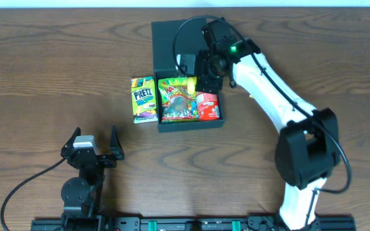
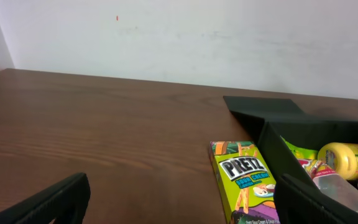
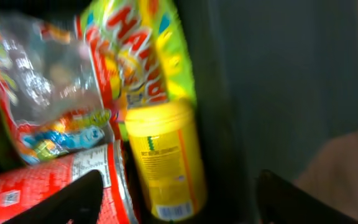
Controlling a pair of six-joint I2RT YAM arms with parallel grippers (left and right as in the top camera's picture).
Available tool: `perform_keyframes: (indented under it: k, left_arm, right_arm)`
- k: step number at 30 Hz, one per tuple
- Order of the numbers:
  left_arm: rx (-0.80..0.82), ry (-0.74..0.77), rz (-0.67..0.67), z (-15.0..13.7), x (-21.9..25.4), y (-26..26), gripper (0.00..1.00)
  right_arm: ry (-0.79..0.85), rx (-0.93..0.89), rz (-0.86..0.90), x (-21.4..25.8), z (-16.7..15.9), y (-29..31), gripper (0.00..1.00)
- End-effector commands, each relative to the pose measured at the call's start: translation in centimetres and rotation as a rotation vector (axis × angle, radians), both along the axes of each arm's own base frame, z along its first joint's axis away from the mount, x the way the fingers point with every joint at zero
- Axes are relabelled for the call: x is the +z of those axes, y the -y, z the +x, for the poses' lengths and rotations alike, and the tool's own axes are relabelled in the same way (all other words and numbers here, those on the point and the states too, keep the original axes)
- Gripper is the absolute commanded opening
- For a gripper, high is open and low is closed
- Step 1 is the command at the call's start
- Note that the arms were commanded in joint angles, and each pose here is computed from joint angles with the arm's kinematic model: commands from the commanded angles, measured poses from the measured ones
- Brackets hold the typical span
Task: Pack container
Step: 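Lower the yellow canister into the box and open the right gripper, then move the right gripper back right and grasp the yellow biscuit packet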
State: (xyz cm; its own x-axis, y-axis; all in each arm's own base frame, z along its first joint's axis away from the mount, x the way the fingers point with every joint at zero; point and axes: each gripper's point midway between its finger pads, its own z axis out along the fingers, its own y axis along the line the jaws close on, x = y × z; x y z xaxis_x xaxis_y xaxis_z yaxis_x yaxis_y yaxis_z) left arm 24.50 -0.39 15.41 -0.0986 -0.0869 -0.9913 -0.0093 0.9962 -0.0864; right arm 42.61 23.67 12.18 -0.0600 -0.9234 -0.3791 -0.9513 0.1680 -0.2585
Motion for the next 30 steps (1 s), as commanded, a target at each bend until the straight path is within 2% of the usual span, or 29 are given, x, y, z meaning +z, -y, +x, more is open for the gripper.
perform_keyframes:
  k: [1,4,7,9,10,11,13,15,17,21,25,28,30]
  left_arm:
    - [0.011,-0.061,0.008,-0.1,-1.9,-0.2,0.95]
    - [0.011,-0.061,0.008,-0.1,-1.9,-0.2,0.95]
    - [0.011,-0.061,0.008,-0.1,-1.9,-0.2,0.95]
    - [0.011,-0.061,0.008,-0.1,-1.9,-0.2,0.95]
    - [0.011,-0.061,0.008,-0.1,-1.9,-0.2,0.95]
    - [0.011,-0.061,0.008,-0.1,-1.9,-0.2,0.95]
    - [0.011,-0.061,0.008,-0.1,-1.8,-0.2,0.95]
    - [0.011,-0.061,0.008,-0.1,-1.9,-0.2,0.95]
    - [0.011,-0.061,0.008,-0.1,-1.9,-0.2,0.95]
    - [0.011,-0.061,0.008,-0.1,-1.9,-0.2,0.95]
    - [0.011,-0.061,0.008,-0.1,-1.9,-0.2,0.95]
    - [0.011,-0.061,0.008,-0.1,-1.9,-0.2,0.95]
    - [0.011,-0.062,0.008,-0.1,-1.9,-0.2,0.95]
  right_arm:
    - [0.066,-0.093,0.124,6.8,-1.1,-1.9,0.88]
    - [0.005,-0.134,0.150,7.8,-3.7,-3.3,0.96]
    - [-0.084,-0.274,0.213,8.4,-5.5,-4.6,0.92]
    - [-0.131,-0.364,0.253,8.5,-5.9,-5.2,0.84]
    - [-0.147,-0.418,0.264,8.5,-5.9,-5.2,0.85]
    - [-0.147,-0.491,0.267,8.4,-5.7,-4.9,0.91]
    - [-0.102,-0.685,0.251,8.3,-4.6,-3.4,0.98]
    - [-0.008,-0.891,0.226,8.5,-3.4,-1.2,0.99]
    - [0.070,-1.019,0.205,8.8,-3.0,0.4,0.99]
    - [0.183,-1.309,0.221,9.6,-3.2,3.7,0.99]
    - [0.205,-1.628,0.327,10.6,-4.7,7.0,0.99]
    - [0.208,-1.655,0.335,11.4,-5.3,7.9,0.99]
    - [0.251,-1.557,0.243,12.2,-5.5,8.9,0.99]
